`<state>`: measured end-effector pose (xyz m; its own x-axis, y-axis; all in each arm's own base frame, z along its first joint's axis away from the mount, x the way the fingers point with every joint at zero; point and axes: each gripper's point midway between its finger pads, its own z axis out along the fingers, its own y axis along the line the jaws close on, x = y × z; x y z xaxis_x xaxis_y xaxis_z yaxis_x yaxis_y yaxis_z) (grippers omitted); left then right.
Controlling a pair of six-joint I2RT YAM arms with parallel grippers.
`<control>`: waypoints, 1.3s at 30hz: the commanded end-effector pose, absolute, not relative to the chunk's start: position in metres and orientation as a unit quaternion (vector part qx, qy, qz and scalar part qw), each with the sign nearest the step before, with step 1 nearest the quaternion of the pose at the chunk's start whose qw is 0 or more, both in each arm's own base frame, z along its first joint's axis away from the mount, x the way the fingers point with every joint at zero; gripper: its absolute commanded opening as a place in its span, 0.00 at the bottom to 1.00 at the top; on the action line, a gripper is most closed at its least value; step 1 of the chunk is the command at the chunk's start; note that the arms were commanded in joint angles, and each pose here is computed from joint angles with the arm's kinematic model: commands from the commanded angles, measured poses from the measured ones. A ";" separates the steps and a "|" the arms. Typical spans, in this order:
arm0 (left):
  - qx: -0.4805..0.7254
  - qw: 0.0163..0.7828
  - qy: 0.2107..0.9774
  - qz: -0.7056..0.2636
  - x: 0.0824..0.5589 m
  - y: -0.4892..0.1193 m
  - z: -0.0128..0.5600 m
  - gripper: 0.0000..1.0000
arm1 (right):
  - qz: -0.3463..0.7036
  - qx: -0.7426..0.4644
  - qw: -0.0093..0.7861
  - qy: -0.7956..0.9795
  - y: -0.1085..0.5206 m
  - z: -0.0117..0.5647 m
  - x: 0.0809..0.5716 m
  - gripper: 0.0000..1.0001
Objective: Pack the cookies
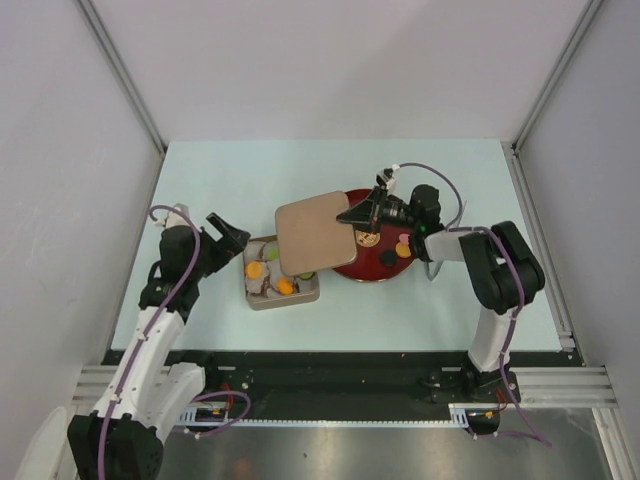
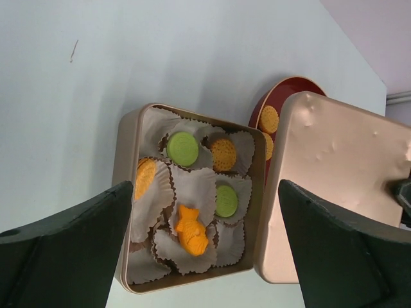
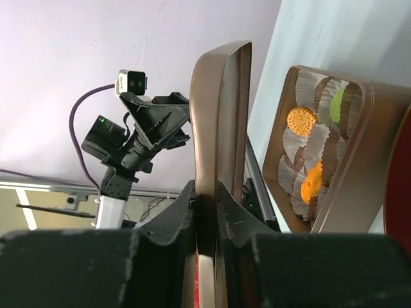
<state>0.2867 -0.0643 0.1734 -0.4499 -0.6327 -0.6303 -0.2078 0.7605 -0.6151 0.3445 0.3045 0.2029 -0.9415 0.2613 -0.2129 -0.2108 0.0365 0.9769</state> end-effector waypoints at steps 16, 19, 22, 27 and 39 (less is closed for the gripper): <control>-0.347 0.388 0.808 -0.275 0.279 -0.041 0.108 0.10 | 0.716 0.003 0.131 0.686 0.333 0.159 0.337 0.00; -0.344 0.373 0.815 -0.281 0.279 -0.044 0.100 0.13 | 0.716 0.000 0.127 0.687 0.337 0.156 0.337 0.00; -0.344 0.366 0.817 -0.283 0.277 -0.045 0.093 0.22 | 0.712 -0.005 0.121 0.692 0.343 0.152 0.336 0.00; -0.349 0.353 0.822 -0.279 0.274 -0.046 0.081 0.28 | 0.707 -0.012 0.111 0.698 0.355 0.144 0.332 0.00; -0.366 0.336 0.821 -0.280 0.267 -0.047 0.067 0.20 | 0.701 -0.001 0.091 0.707 0.369 0.121 0.328 0.00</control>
